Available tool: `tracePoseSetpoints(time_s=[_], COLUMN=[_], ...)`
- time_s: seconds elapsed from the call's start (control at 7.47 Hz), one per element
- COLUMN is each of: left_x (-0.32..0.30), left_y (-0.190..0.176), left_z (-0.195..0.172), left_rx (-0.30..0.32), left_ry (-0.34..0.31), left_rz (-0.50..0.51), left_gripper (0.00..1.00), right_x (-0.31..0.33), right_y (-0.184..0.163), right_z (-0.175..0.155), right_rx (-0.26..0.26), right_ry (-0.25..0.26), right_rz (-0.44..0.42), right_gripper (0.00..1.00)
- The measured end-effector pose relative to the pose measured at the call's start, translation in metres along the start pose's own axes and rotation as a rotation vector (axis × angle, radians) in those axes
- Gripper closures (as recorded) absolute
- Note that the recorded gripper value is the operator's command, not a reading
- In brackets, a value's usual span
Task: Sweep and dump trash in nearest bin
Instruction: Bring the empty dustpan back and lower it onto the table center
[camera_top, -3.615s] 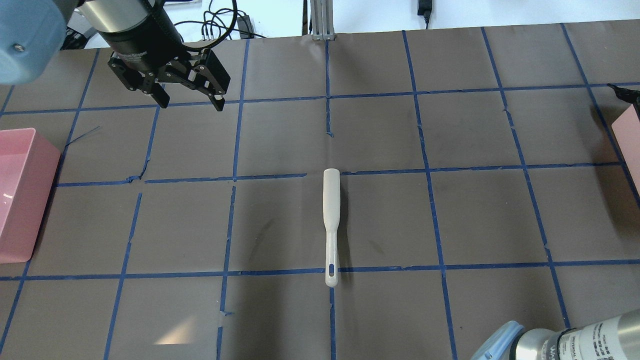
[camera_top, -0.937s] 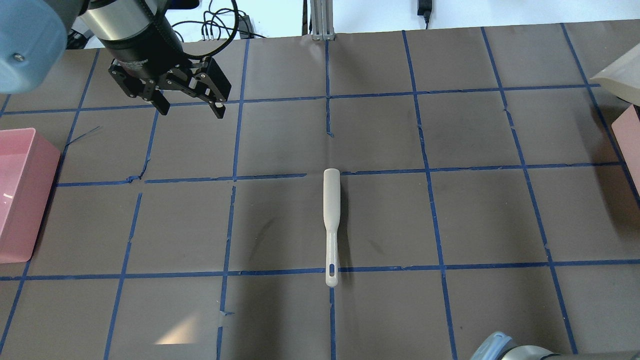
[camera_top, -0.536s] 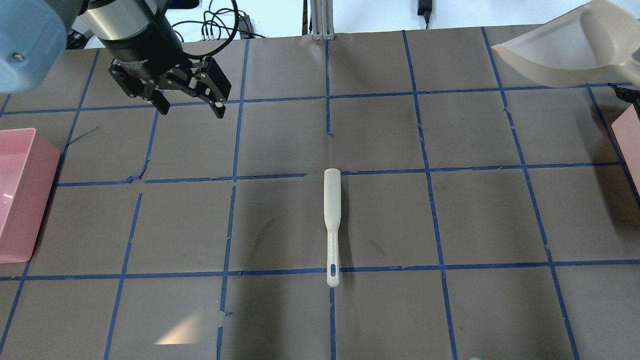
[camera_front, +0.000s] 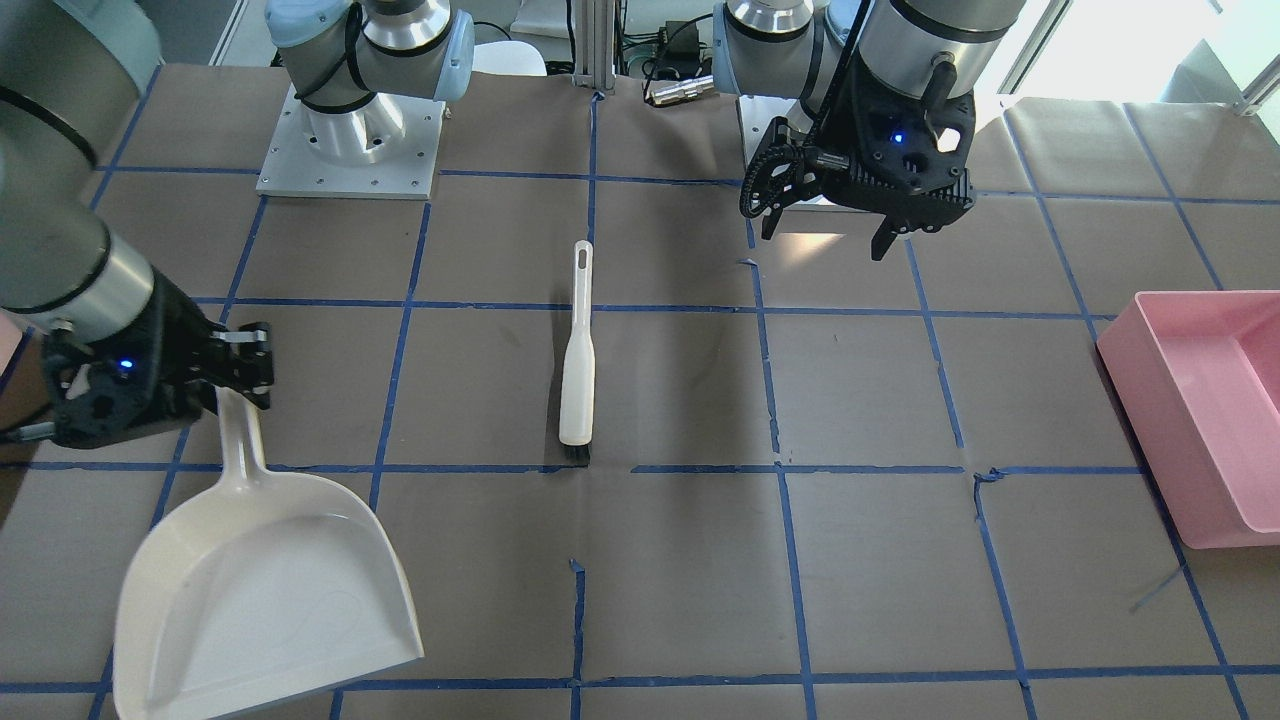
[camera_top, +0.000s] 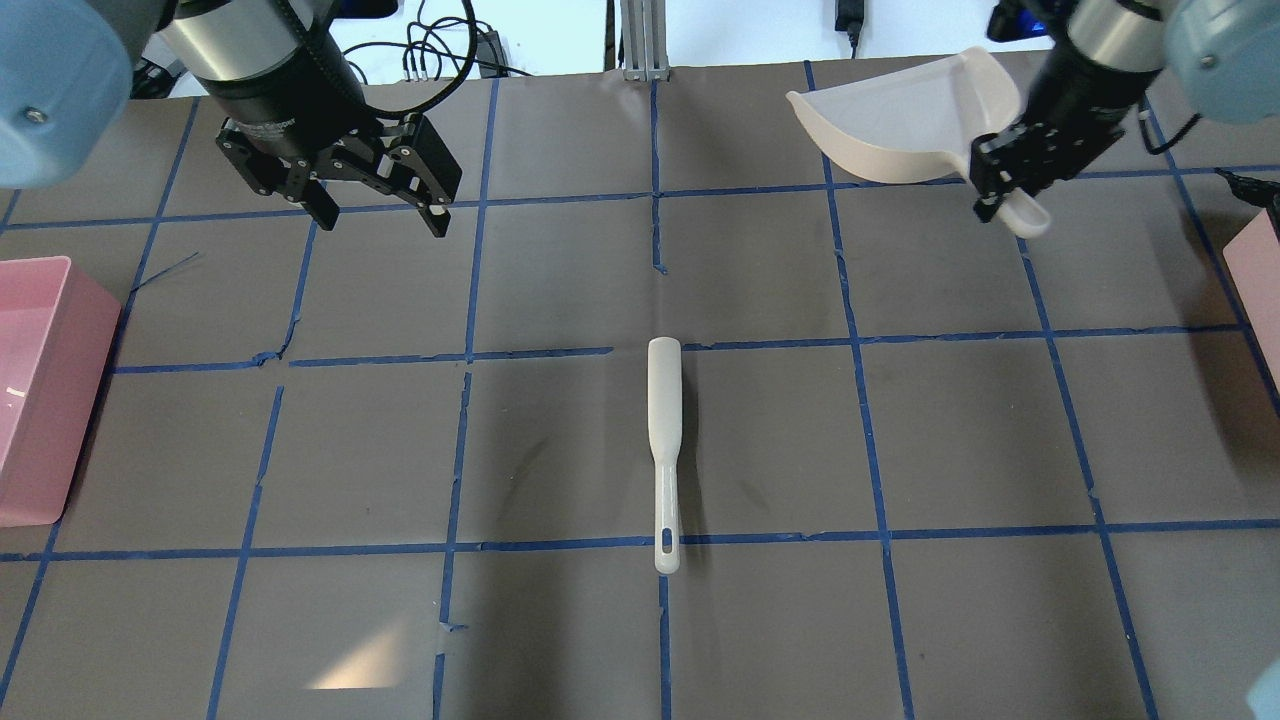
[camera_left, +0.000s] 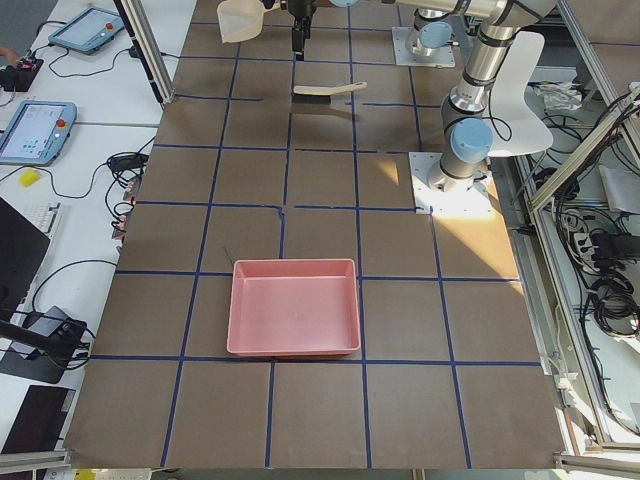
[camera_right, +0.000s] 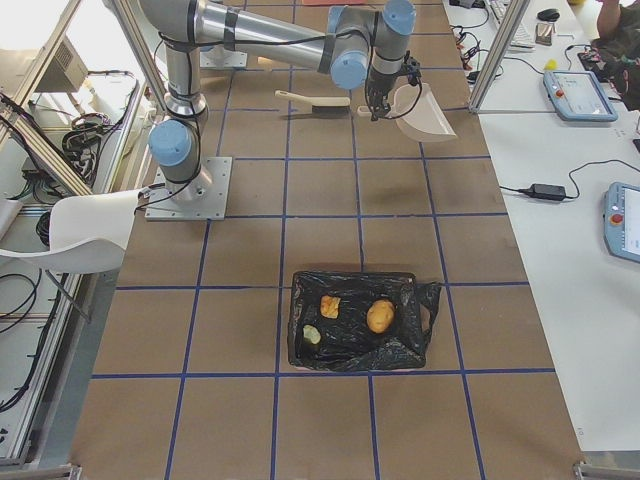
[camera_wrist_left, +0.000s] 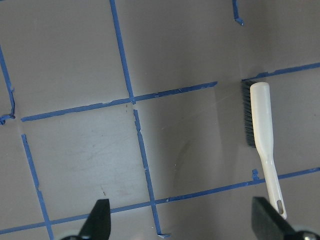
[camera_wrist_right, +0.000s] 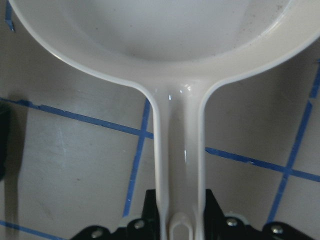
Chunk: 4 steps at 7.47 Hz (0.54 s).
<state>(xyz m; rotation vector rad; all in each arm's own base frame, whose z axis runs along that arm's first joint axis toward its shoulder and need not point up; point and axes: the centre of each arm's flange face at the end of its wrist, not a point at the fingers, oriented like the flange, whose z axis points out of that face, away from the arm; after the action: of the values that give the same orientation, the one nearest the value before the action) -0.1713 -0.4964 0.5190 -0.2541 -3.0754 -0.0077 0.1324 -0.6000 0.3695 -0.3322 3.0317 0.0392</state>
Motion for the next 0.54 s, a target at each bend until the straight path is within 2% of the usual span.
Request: tracePoseSetpoints(time_s=[0.54], left_x=[0.000], left_y=[0.000], left_z=[0.000], left_rx=[-0.001], left_ry=[0.001], left_rz=[0.000], left_gripper=[0.00], right_x=[-0.136], right_y=[-0.040], right_z=[0.103], right_rx=[0.052], right_ry=[-0.004], right_rz=[0.045], right_gripper=[0.92])
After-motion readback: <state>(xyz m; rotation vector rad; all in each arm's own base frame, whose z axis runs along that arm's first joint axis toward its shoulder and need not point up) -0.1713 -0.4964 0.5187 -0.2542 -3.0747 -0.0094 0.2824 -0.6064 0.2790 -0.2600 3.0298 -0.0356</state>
